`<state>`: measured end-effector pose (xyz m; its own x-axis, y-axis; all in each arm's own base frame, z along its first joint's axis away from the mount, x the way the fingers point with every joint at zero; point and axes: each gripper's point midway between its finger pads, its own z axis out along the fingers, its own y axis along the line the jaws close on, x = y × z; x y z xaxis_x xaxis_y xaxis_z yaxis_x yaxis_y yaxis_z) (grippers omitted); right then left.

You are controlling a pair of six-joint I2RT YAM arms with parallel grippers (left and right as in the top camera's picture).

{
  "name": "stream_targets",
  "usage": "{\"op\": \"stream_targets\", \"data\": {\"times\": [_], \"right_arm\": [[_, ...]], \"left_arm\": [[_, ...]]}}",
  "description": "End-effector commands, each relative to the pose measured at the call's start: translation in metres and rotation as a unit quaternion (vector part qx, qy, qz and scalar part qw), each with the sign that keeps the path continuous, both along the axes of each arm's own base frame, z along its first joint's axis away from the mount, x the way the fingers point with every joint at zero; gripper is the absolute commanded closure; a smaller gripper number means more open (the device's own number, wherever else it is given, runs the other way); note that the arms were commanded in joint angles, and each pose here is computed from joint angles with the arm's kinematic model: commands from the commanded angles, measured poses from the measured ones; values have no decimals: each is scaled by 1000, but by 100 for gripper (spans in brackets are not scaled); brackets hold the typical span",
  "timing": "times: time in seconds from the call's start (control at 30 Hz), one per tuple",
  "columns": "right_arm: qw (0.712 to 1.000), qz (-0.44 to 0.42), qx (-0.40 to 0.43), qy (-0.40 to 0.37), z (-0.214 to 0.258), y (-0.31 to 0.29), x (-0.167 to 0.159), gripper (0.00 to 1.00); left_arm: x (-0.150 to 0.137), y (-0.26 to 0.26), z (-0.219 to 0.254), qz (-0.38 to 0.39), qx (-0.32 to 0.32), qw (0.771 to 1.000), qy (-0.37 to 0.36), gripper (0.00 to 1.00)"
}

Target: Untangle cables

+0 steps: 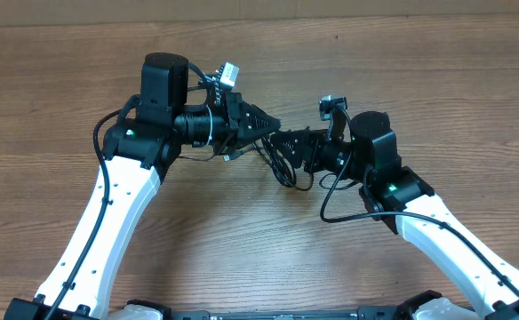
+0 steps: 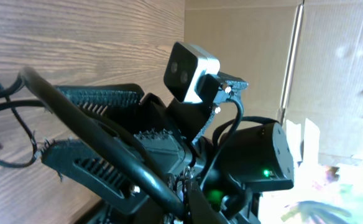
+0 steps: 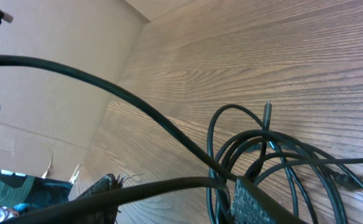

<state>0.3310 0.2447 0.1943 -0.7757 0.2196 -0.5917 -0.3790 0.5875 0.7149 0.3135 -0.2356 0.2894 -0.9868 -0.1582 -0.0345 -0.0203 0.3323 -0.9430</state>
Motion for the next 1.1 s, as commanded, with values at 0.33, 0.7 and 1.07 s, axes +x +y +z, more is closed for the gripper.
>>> {"op": "stream_targets", "data": {"times": [0.33, 0.7, 1.07], "right_arm": [[1000, -16, -1, -14, -4, 1, 17, 85], [1000, 17, 12, -5, -1, 8, 6, 96], [993, -38, -67, 92, -53, -17, -3, 89]], "left_arm": [[-8, -3, 9, -14, -24, 999, 24, 96], [33, 23, -24, 105, 87, 990, -21, 87], [45, 58, -77, 149, 230, 961, -24, 30]]}}
